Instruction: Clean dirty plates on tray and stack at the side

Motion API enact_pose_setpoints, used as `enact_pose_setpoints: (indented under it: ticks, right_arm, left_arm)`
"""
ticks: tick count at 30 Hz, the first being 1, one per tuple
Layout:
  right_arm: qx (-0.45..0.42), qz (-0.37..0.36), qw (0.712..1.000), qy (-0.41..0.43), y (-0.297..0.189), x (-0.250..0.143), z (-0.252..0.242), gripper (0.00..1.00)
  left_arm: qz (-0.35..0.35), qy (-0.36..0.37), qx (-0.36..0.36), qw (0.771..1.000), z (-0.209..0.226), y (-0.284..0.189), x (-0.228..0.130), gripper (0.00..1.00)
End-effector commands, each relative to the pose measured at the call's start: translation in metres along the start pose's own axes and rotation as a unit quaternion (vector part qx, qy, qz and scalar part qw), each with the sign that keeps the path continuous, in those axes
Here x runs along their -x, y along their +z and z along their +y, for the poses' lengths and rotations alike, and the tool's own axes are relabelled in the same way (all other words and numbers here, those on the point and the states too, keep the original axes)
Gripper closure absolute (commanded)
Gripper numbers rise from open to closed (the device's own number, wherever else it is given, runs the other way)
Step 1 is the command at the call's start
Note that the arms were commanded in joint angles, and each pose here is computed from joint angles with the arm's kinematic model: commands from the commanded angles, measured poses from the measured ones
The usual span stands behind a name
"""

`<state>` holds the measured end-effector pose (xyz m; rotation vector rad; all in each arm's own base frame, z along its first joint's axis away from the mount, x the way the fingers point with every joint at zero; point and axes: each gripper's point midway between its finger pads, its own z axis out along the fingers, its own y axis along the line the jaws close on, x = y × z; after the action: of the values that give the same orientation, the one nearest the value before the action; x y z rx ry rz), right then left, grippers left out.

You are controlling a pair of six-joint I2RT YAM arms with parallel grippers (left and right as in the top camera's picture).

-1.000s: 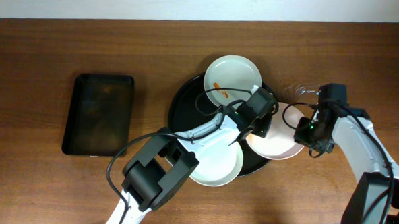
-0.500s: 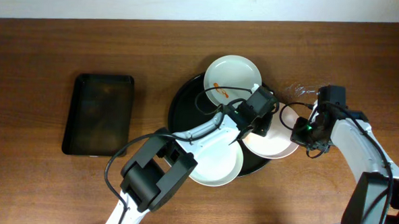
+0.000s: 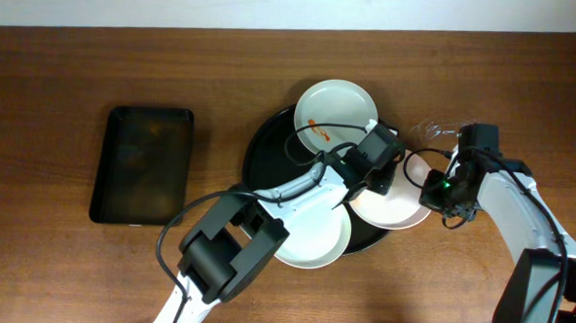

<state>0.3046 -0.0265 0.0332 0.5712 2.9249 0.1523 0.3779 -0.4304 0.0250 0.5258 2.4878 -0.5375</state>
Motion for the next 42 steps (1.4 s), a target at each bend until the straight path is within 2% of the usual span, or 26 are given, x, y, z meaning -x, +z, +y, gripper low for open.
enact_pose_setpoints:
  ticks: [1,9,18,27,31,37,42]
  right_arm:
    - [-0.015,0.006,1.0,-0.005,0.002,-0.004,-0.007,0.96]
    - [-0.019,0.005,1.0,-0.005,0.002,-0.004,-0.008,0.96]
    - [-0.028,0.003,1.0,-0.005,0.002,-0.003,-0.011,0.96]
    - [-0.028,0.002,1.0,-0.005,0.002,-0.003,-0.011,0.96]
    - [-0.028,-0.001,1.0,-0.005,-0.01,0.006,-0.008,0.96]
    - [-0.041,-0.012,0.999,-0.01,-0.046,0.026,-0.003,0.96]
    - [-0.085,-0.028,0.995,-0.033,-0.083,0.039,0.003,0.96]
  left_arm:
    - [-0.025,0.026,0.064,0.997,0.022,0.009,0.006,1.0]
    - [-0.058,0.071,0.131,0.987,0.043,0.002,0.022,1.0]
    - [-0.092,0.067,0.115,0.987,0.025,-0.054,0.058,1.0]
    - [-0.102,0.063,0.114,0.986,0.023,-0.089,0.073,1.0]
    - [-0.099,0.042,0.124,0.987,0.039,-0.112,0.08,1.0]
    - [-0.108,-0.004,0.105,0.989,0.068,-0.17,0.102,1.0]
    - [-0.102,-0.043,0.132,0.985,0.114,-0.219,0.105,1.0]
